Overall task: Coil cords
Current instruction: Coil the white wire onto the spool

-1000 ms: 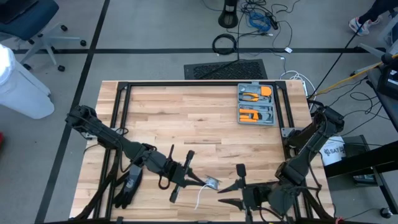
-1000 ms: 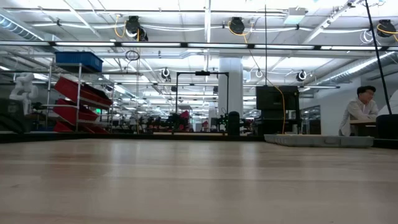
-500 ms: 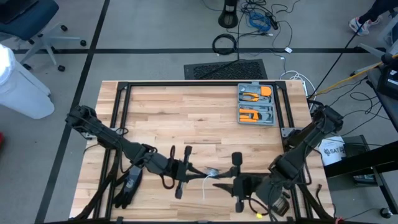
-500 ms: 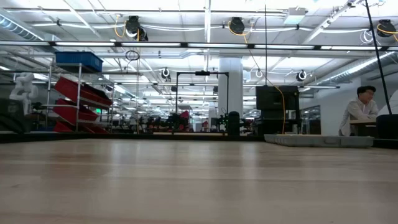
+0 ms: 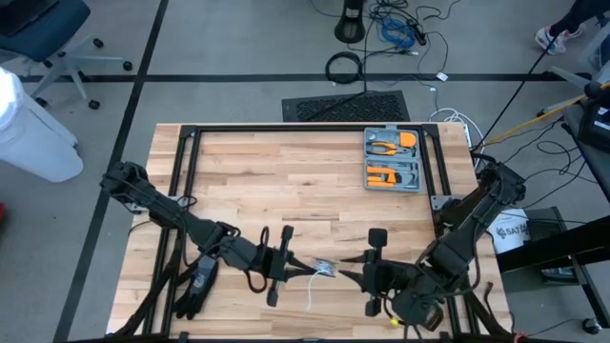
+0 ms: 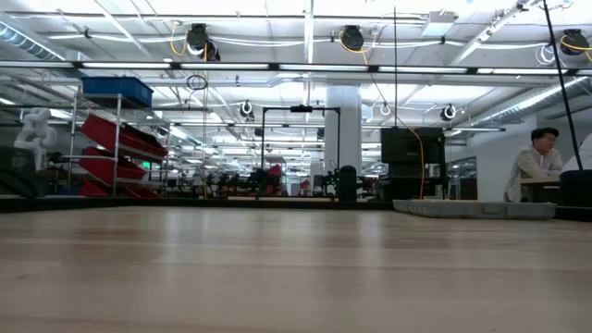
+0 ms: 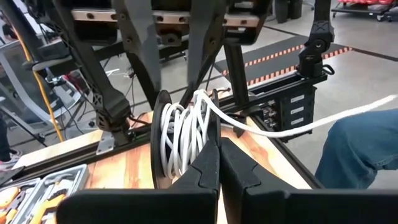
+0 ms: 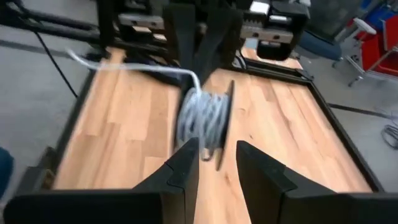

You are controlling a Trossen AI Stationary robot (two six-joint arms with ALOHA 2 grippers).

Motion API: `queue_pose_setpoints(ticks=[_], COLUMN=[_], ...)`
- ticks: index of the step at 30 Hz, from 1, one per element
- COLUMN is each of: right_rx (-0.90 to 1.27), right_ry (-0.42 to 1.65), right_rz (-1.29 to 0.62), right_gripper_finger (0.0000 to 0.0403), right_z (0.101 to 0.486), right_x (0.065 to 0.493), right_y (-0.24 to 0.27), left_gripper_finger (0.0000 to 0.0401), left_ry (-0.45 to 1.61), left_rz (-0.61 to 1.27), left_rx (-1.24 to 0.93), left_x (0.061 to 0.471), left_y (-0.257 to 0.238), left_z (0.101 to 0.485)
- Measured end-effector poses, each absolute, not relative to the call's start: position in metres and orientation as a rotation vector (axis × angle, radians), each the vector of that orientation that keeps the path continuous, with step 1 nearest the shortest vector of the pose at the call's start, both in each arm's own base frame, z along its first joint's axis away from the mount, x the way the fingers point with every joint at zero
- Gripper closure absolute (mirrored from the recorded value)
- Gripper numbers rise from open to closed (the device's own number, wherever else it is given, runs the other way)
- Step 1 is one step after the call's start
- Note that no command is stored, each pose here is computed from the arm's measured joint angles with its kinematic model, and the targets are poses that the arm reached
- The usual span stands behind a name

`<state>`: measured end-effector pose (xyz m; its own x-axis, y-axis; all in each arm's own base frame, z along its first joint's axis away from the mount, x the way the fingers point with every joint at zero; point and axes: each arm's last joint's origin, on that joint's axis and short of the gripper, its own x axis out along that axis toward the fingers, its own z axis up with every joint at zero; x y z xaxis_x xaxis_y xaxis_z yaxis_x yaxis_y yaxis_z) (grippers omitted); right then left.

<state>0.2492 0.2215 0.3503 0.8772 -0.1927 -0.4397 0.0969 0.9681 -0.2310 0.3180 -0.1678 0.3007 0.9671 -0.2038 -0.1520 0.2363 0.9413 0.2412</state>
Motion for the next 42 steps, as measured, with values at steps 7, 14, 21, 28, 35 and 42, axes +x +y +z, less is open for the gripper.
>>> queue_pose_setpoints(ticks=[7,14,21,28,35,42], right_rx=[-0.185,-0.180,-0.202,-0.229,-0.246,-0.264], right_ry=[0.461,0.459,0.470,0.476,0.492,0.491], right_rz=[-0.149,-0.157,-0.170,-0.150,-0.108,-0.113], right_gripper_finger=[0.0310,0.0310,0.0310,0.0321,0.0396,0.0401], right_z=[0.344,0.344,0.340,0.337,0.337,0.336], right_x=[0.251,0.253,0.262,0.268,0.269,0.271], right_y=[0.223,0.221,0.218,0.216,0.217,0.217], left_gripper_finger=[0.0401,0.0401,0.0401,0.0401,0.0401,0.0388], left_ry=[0.120,0.119,0.113,0.112,0.114,0.113], left_rz=[-0.230,-0.230,-0.229,-0.233,-0.245,-0.248], left_rx=[0.277,0.278,0.275,0.282,0.284,0.279], left_x=[0.317,0.317,0.318,0.317,0.316,0.316], left_y=[-0.169,-0.169,-0.169,-0.170,-0.171,-0.172], left_z=[0.301,0.301,0.302,0.302,0.301,0.301])
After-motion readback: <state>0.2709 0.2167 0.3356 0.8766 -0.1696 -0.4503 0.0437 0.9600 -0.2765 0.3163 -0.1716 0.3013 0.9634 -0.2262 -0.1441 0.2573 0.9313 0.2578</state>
